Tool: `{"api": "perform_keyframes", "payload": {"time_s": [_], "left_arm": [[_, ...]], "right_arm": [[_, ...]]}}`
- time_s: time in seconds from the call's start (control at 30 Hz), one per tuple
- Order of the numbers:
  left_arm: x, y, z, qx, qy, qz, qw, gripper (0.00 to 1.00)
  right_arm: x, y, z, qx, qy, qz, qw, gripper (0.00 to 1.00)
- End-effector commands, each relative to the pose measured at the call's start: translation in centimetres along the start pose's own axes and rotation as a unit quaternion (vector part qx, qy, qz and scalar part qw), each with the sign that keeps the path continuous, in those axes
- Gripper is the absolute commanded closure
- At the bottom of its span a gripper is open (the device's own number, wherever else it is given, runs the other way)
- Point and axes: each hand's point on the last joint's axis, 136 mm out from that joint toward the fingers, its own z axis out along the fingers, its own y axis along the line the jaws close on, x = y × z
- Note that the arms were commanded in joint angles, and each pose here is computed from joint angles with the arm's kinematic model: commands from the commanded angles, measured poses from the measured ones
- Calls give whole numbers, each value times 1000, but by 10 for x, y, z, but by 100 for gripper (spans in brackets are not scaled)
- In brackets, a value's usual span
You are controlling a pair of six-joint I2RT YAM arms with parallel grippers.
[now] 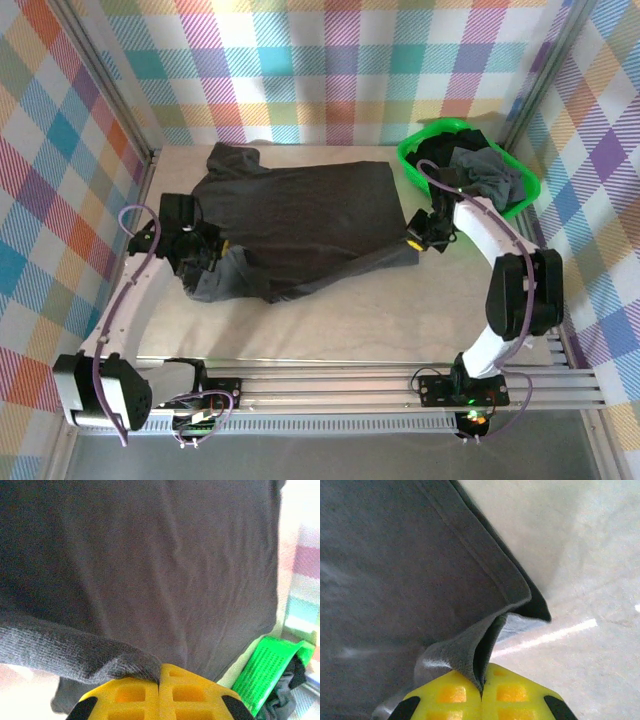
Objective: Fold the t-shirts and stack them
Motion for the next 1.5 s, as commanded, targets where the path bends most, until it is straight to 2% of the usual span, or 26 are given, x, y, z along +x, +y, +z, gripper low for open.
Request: {"api": "perform_keyframes", "payload": {"time_s": [0.0, 0.27, 0.6, 0.8, 1.2, 1.47], "left_arm": [[-22, -14, 1, 10, -23, 33, 999, 100], [-56, -22, 18, 11, -43, 35, 998, 100], [-86, -29, 15, 10, -74, 29, 997, 100], [-100, -48, 19, 20, -81, 55, 995, 100], [-131, -67, 50, -12, -86, 99, 991, 100], [-146, -61, 68, -42, -87, 108, 989, 100]], "right_arm": [[-15, 7, 4, 13, -5, -6, 1000, 100], [-36, 14, 22, 31, -5, -1, 999, 100], [-55, 18, 36, 57, -4, -3, 998, 100], [-58, 20, 42, 59, 0, -1, 998, 100], [-62, 35, 49, 42, 8, -6, 999, 100], [-65, 45, 57, 43, 12, -11, 999, 100]]}}
